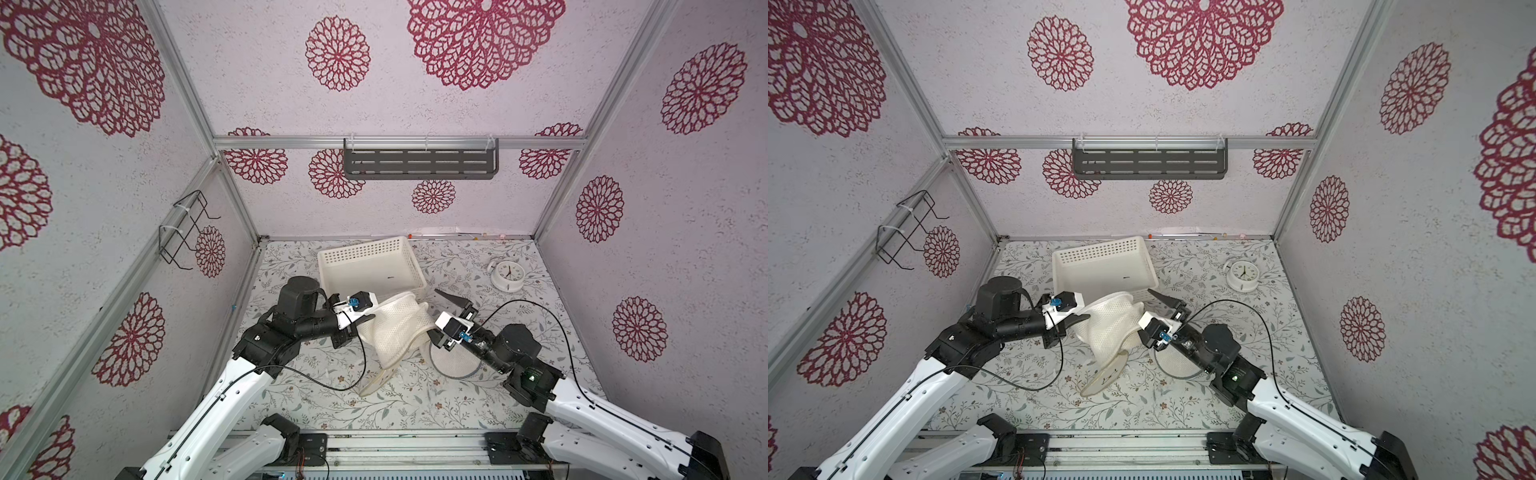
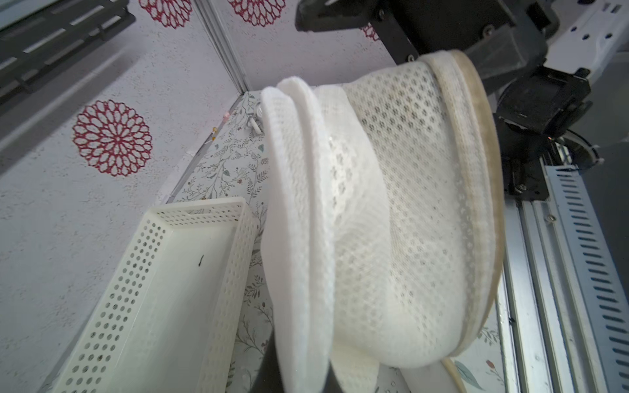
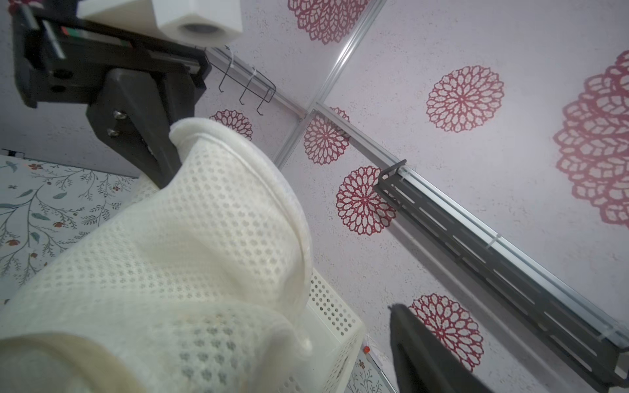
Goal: Turn the laundry bag inside out
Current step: Turn over the laundry bag.
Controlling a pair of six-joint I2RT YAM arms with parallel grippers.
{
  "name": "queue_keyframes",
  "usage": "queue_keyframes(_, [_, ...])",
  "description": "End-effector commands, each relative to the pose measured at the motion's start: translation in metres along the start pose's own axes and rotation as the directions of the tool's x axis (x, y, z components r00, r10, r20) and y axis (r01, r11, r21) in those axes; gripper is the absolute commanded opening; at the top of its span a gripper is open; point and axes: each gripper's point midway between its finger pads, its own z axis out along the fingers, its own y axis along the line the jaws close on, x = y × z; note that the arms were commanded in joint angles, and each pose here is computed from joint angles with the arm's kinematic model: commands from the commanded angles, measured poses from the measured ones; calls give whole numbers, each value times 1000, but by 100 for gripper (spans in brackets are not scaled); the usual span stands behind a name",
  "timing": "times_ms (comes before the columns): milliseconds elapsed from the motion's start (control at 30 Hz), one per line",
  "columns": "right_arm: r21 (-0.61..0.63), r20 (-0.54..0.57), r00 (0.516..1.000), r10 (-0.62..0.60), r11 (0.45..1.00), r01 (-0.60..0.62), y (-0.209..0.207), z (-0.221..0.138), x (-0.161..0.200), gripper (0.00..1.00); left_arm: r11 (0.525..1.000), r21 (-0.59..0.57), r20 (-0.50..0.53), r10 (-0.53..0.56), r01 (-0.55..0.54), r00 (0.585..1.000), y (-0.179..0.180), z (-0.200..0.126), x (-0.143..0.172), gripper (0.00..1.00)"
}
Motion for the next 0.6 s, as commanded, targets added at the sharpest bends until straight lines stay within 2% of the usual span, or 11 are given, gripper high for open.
queue_keyframes(0, [-105, 52, 997, -49, 993, 54, 14, 3, -15, 73, 989, 100, -39, 115, -110, 993, -18, 1, 9, 0])
queue_keyframes(200, [-250, 51, 997, -55, 966, 66, 39, 12, -11, 64, 966, 189, -59, 188, -174, 980, -31, 5, 15, 0])
queue_keyframes(333, [-279, 44, 997, -60, 958, 70, 45, 17, -8, 52, 958, 216, -56, 206, -189, 977, -35, 6, 15, 0])
queue_keyframes(567, [-324, 43, 998, -49, 944, 61, 52, 19, -7, 36, 951, 245, -78, 211, -187, 974, -38, 9, 21, 0])
